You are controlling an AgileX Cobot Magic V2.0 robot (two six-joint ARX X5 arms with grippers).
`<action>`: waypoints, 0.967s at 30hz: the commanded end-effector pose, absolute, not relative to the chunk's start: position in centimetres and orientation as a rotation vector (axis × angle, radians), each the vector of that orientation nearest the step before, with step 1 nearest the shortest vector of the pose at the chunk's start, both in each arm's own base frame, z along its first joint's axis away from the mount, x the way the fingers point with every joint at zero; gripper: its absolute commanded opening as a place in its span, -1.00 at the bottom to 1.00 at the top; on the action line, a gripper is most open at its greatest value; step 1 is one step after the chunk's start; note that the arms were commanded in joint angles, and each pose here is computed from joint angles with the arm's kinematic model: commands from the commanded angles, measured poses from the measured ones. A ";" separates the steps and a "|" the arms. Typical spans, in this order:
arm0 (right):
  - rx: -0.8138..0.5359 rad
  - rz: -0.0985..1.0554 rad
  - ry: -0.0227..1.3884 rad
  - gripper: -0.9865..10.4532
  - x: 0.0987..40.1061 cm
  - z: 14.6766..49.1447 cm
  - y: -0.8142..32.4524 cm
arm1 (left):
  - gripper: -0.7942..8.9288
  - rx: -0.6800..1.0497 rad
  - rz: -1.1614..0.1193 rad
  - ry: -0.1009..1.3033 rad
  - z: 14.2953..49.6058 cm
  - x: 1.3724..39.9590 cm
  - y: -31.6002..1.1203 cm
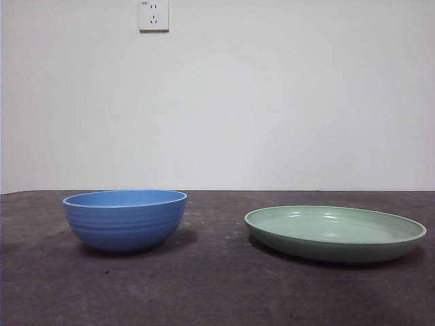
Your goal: Pick up the blue bowl, put it on the green plate, put it on desk
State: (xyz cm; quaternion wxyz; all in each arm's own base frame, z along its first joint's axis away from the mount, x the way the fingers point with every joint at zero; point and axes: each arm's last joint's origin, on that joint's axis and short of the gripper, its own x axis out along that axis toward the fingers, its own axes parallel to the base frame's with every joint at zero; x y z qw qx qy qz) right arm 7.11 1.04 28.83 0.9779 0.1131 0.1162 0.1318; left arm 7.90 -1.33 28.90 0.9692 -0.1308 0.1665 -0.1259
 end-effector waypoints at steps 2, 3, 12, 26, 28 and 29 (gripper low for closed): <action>0.150 0.359 0.342 -0.81 7.9 30.7 1.3 | -0.81 -0.172 -0.388 0.425 30.2 8.9 -1.8; 0.141 0.384 0.371 -0.81 8.1 31.0 1.4 | -0.81 -0.166 -0.417 0.453 30.3 9.1 -1.9; 0.113 0.599 0.651 -0.81 10.3 32.8 2.1 | -0.81 -0.150 -0.686 0.683 30.7 10.9 -3.0; 0.094 0.725 0.845 -0.81 10.6 31.6 3.1 | -0.79 -0.129 -0.766 0.738 30.9 10.9 -3.7; 0.096 0.724 0.845 -0.81 10.6 31.6 3.1 | -0.76 -0.130 -0.766 0.739 30.9 10.9 -3.7; 0.098 0.722 0.847 -0.77 10.6 31.6 3.1 | -0.74 -0.132 -0.765 0.741 30.9 10.9 -3.7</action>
